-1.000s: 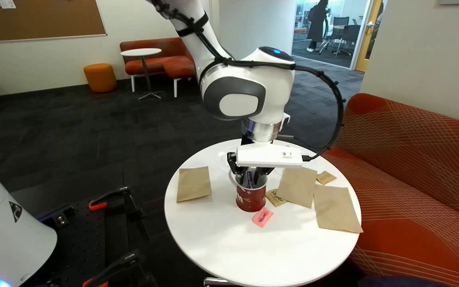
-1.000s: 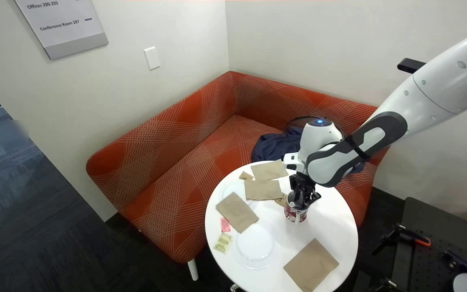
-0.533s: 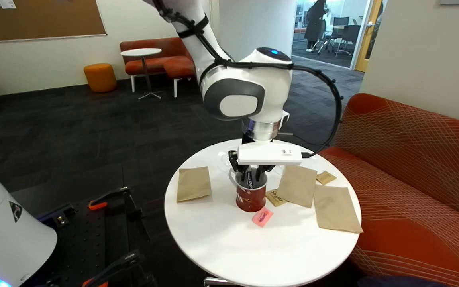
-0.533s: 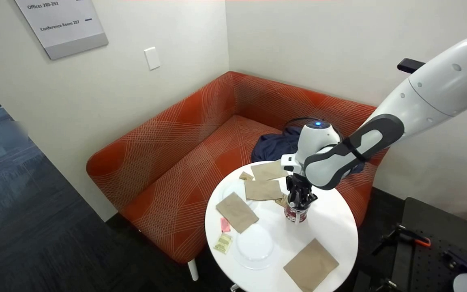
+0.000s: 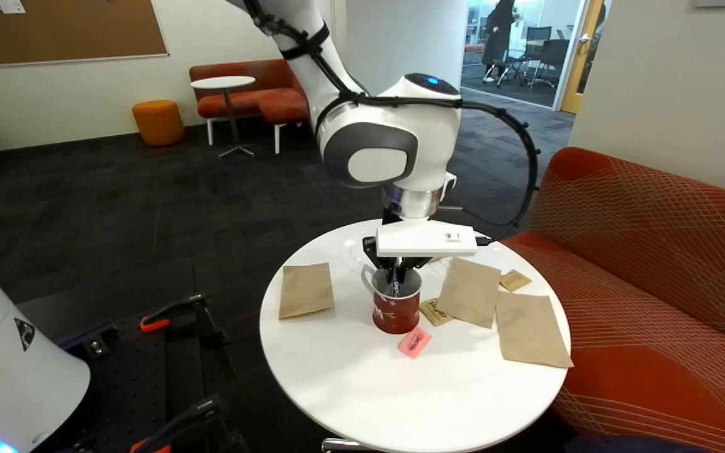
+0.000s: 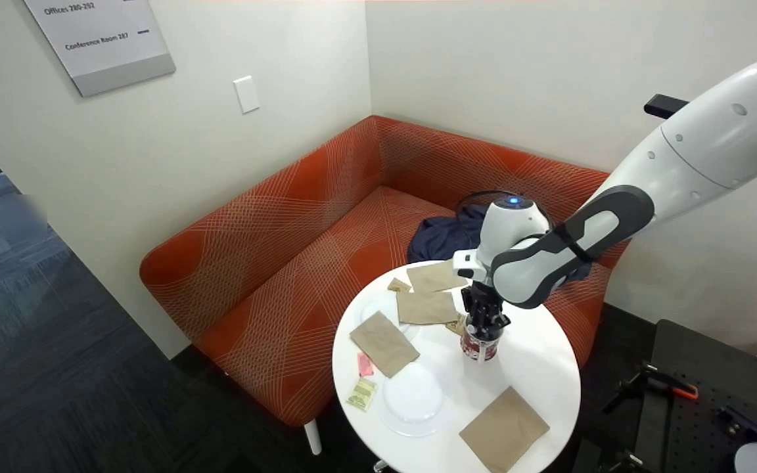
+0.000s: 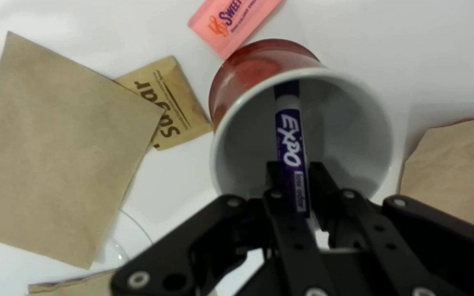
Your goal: Take the purple marker out of the red mug
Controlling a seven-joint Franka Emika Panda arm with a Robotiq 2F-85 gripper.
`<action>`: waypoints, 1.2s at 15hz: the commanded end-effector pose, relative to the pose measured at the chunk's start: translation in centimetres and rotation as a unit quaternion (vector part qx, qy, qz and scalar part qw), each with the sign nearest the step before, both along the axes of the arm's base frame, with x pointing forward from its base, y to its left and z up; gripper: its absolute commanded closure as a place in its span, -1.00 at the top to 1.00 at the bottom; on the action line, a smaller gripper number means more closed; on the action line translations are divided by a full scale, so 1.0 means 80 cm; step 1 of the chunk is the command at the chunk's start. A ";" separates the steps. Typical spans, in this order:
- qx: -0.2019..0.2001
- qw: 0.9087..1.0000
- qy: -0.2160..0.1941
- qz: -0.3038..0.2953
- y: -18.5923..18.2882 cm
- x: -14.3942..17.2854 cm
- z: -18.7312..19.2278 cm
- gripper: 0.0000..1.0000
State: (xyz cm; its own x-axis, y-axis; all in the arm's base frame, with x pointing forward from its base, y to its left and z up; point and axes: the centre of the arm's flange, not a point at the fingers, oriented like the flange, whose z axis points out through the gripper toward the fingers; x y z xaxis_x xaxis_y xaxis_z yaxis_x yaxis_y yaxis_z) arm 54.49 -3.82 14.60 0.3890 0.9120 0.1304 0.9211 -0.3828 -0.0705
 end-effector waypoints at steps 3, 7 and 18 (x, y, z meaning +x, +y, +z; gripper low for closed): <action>-0.003 0.999 -0.043 0.005 0.015 -0.015 0.098 -0.90; 0.001 0.999 -0.052 0.001 0.022 -0.022 0.180 -0.90; -0.001 0.967 -0.050 -0.249 -0.023 0.010 0.249 -0.90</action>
State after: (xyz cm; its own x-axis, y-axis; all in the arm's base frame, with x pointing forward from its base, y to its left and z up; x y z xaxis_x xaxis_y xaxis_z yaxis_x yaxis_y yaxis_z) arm 53.87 -5.28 34.53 0.6681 0.7145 0.2076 0.7308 -0.6825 -0.0030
